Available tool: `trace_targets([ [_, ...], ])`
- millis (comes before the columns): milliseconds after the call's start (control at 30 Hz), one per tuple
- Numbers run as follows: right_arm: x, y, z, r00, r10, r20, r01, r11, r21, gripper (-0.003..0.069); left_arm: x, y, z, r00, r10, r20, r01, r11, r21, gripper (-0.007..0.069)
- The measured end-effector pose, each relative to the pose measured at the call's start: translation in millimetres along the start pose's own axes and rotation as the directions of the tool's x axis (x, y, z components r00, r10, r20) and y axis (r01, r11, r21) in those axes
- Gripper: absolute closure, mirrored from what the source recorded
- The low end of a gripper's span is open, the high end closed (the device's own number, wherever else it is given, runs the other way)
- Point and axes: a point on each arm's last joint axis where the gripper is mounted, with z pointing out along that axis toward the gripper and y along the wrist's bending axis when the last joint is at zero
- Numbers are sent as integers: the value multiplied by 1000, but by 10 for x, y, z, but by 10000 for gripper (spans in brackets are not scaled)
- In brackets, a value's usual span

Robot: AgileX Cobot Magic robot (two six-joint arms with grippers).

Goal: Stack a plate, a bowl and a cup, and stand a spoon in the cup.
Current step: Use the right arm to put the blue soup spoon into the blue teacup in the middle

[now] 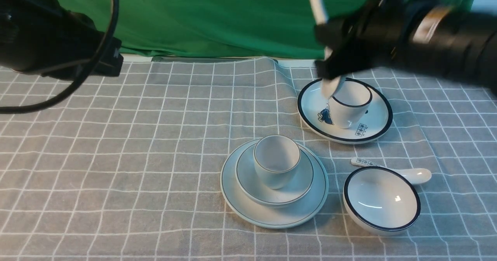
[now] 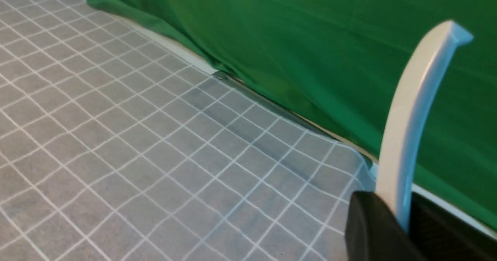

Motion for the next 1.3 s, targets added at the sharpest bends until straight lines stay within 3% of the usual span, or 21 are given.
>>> trace_targets([
  [333, 544, 408, 578, 991, -99, 91, 99, 995, 4, 565, -2, 0, 0, 1000, 7, 2, -7, 1000, 0, 610],
  [633, 930, 474, 544, 973, -97, 210, 81, 993, 82, 565, -14, 4, 0, 1000, 9, 15, -9, 1000, -5, 610],
  [1300, 1265, 539, 701, 971, -111, 213, 93, 991, 92, 565, -47, 2, -1, 999, 3, 51, -3, 1000, -2, 610],
])
